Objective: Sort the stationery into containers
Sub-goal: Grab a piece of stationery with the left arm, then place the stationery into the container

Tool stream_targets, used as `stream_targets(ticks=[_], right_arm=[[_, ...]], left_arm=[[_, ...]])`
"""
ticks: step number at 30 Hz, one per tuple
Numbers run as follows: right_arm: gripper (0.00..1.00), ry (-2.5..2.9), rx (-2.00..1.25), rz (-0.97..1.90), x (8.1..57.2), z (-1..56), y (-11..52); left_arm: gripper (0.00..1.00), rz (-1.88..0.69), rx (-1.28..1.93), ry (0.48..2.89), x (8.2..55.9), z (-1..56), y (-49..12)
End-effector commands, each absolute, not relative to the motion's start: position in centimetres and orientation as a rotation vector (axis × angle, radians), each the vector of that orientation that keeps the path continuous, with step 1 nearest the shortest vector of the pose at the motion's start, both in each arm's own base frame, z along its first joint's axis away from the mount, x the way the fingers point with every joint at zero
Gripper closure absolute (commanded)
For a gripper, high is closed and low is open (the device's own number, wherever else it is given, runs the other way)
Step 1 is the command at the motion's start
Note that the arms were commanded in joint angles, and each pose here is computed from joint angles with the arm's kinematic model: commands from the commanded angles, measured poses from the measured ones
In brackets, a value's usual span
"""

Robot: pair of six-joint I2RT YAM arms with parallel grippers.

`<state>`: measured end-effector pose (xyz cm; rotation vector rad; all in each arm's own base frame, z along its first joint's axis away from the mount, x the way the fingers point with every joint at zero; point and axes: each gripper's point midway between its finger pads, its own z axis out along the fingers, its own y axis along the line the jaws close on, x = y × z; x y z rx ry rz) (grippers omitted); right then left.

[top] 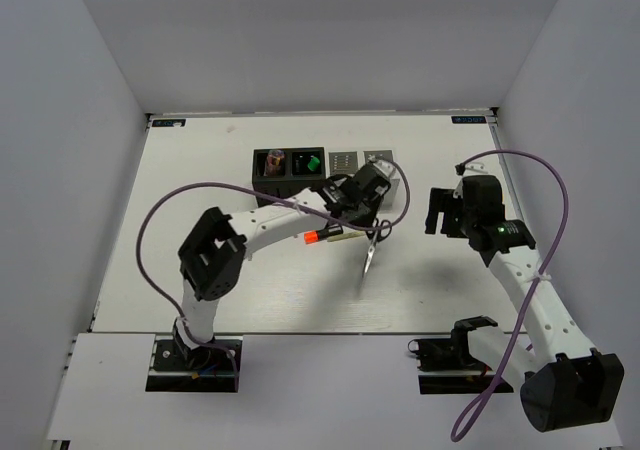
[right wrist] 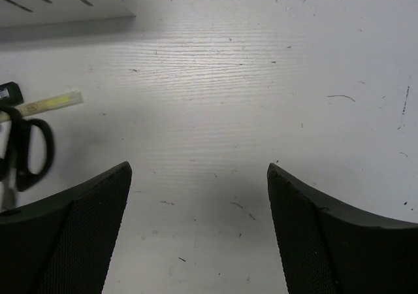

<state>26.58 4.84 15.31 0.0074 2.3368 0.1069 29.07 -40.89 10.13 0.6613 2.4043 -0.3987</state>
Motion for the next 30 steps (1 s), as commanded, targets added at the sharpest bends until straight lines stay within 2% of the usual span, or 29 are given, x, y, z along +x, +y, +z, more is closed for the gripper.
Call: stream_targets(ticks=[1,7,16,23,30], right_arm=[[0.15,2.292,-0.014,0.140,27.1,16.2,5.3],[0.15,2.297,-0.036,0.168,27.0,15.9,5.7],[0.15,2.313,-0.159,0.281,26.2,15.1,7.6],[0.15,2.316,-0.198,0.310,26.0,14.8,8.1],[0.15,2.309,-0.201,0.307,25.9,15.0,8.0]], left_arm=[[1.00,-0.495,0.551,2.175,31.8,20.5,-40.6],[1.00,-0.508,0.416,1.945,35.7,27.4,-38.2],[1.00,-0.373,0.325,1.511,43.9,35.3,-36.1],[1.00,-0.174,0.374,1.315,47.9,36.9,-36.3],[1.00,-0.038,0.407,1.316,50.6,33.0,-36.4]])
